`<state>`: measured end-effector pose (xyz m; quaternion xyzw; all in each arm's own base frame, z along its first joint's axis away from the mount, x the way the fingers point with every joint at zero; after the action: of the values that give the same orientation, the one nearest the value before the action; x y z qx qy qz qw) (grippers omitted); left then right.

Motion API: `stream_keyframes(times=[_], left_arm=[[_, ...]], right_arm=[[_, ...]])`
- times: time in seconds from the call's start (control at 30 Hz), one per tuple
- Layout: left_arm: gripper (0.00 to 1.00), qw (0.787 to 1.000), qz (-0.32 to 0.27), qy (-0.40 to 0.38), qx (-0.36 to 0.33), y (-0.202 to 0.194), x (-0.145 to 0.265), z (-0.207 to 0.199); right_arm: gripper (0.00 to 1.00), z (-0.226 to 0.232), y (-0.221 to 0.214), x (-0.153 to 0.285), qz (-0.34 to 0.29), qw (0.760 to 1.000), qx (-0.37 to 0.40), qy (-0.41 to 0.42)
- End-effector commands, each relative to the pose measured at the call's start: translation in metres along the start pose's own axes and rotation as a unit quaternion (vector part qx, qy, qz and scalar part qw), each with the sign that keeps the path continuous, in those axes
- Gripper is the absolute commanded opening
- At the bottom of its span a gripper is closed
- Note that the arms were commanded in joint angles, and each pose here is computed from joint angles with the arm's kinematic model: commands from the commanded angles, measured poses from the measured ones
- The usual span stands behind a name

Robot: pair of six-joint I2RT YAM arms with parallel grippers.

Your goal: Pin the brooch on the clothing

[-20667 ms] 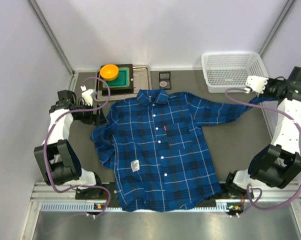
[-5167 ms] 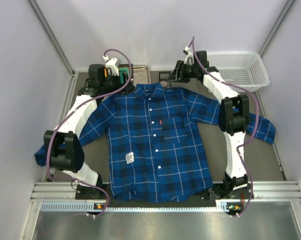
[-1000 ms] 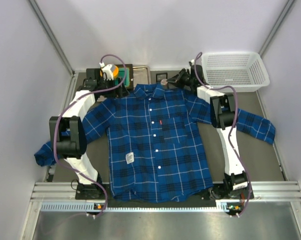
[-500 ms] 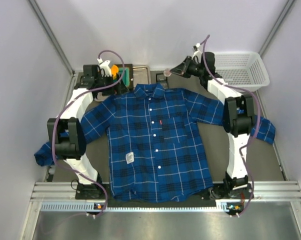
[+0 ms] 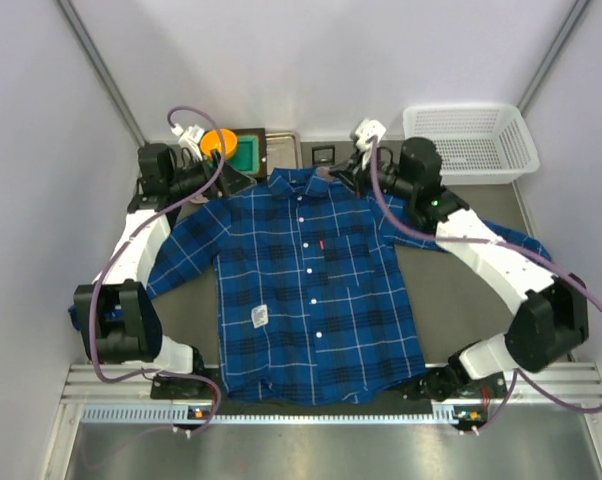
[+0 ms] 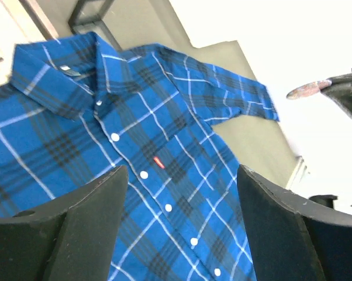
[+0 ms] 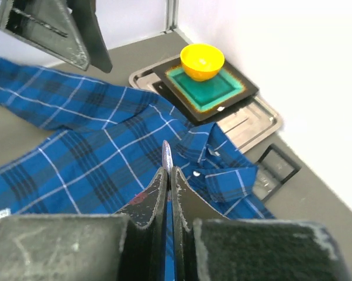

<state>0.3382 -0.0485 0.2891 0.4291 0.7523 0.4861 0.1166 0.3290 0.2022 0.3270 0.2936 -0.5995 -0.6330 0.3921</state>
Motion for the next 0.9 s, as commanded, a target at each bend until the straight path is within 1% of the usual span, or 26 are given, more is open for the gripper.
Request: stream_keyframes(times=[0.0, 0.03, 0.07, 0.1, 0.13, 0.17, 0.2, 0.23, 0.27, 0.3, 0.33, 0.37, 0.43, 0.5, 0.63, 0.7, 0.73, 0.77, 0.87], left_arm=[[0.80, 0.993, -0.069, -0.061, 0.076, 0.002, -0.001, -0.028], [0.80, 0.991, -0.079, -0.059, 0.088, 0.001, -0.002, -0.031], [0.81, 0.989, -0.082, -0.057, 0.105, -0.009, -0.005, -0.032], [0.81, 0.986, -0.106, -0.049, 0.119, -0.006, -0.006, -0.036], [0.82, 0.985, -0.114, -0.043, 0.126, -0.007, -0.006, -0.036], [0.82, 0.984, -0.105, -0.054, 0.132, -0.014, -0.015, -0.045], [0.81, 0.983, -0.108, -0.054, 0.135, -0.014, -0.018, -0.048], [0.82, 0.983, -0.106, -0.056, 0.138, -0.015, -0.021, -0.050], [0.81, 0.982, -0.101, -0.061, 0.144, -0.019, -0.025, -0.053], [0.81, 0.980, -0.101, -0.066, 0.157, -0.020, -0.026, -0.055], [0.81, 0.979, -0.105, -0.071, 0.159, -0.020, -0.028, -0.057], [0.80, 0.978, -0.100, -0.072, 0.167, -0.025, -0.032, -0.058], [0.80, 0.974, -0.105, -0.067, 0.188, -0.028, -0.039, -0.058], [0.79, 0.971, -0.110, -0.077, 0.200, -0.030, -0.045, -0.061], [0.74, 0.970, -0.099, -0.099, 0.198, -0.031, -0.052, -0.069], [0.71, 0.970, -0.096, -0.105, 0.196, -0.033, -0.053, -0.073], [0.71, 0.970, -0.096, -0.104, 0.196, -0.034, -0.053, -0.073], [0.69, 0.970, -0.095, -0.106, 0.196, -0.034, -0.053, -0.074], [0.66, 0.970, -0.090, -0.115, 0.192, -0.036, -0.053, -0.076]], right_arm=[[0.00, 0.023, -0.002, 0.009, -0.028, 0.973, 0.216, -0.080], [0.00, 0.028, 0.002, 0.008, -0.044, 0.966, 0.238, -0.094], [0.00, 0.032, 0.002, 0.009, -0.049, 0.959, 0.253, -0.114], [0.00, 0.035, -0.008, 0.011, -0.045, 0.952, 0.279, -0.117], [0.00, 0.046, -0.011, 0.007, -0.053, 0.947, 0.296, -0.111], [0.00, 0.049, -0.007, 0.007, -0.078, 0.936, 0.316, -0.132], [0.00, 0.051, -0.017, 0.007, -0.070, 0.926, 0.346, -0.132], [0.00, 0.060, -0.020, 0.004, -0.077, 0.920, 0.361, -0.129], [0.00, 0.064, -0.018, 0.004, -0.096, 0.911, 0.377, -0.135], [0.00, 0.067, -0.026, 0.004, -0.092, 0.900, 0.404, -0.134], [0.00, 0.073, -0.029, 0.001, -0.097, 0.895, 0.414, -0.132], [0.00, 0.074, -0.028, 0.002, -0.107, 0.885, 0.429, -0.143], [0.00, 0.077, -0.037, 0.001, -0.102, 0.880, 0.441, -0.147], [0.00, 0.087, -0.041, -0.001, -0.114, 0.871, 0.456, -0.142], [0.00, 0.097, -0.047, -0.003, -0.126, 0.859, 0.478, -0.132], [0.00, 0.100, -0.053, -0.006, -0.123, 0.848, 0.498, -0.129], [0.00, 0.100, -0.051, -0.006, -0.133, 0.843, 0.503, -0.138], [0.00, 0.101, -0.052, -0.006, -0.136, 0.833, 0.517, -0.141], [0.00, 0.103, -0.057, -0.008, -0.141, 0.819, 0.537, -0.147]])
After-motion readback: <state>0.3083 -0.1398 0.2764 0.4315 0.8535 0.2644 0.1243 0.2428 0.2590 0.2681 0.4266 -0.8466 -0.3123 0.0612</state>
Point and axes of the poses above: each gripper's point midway between its finger pads, its own x axis back along the fingers, its own z axis along the line the jaws close on, y = z × x, the point moved 10 cm from there along x, back along the fingers, and after that the axes turned 8 degrees about -x, right-handed, at the moved point
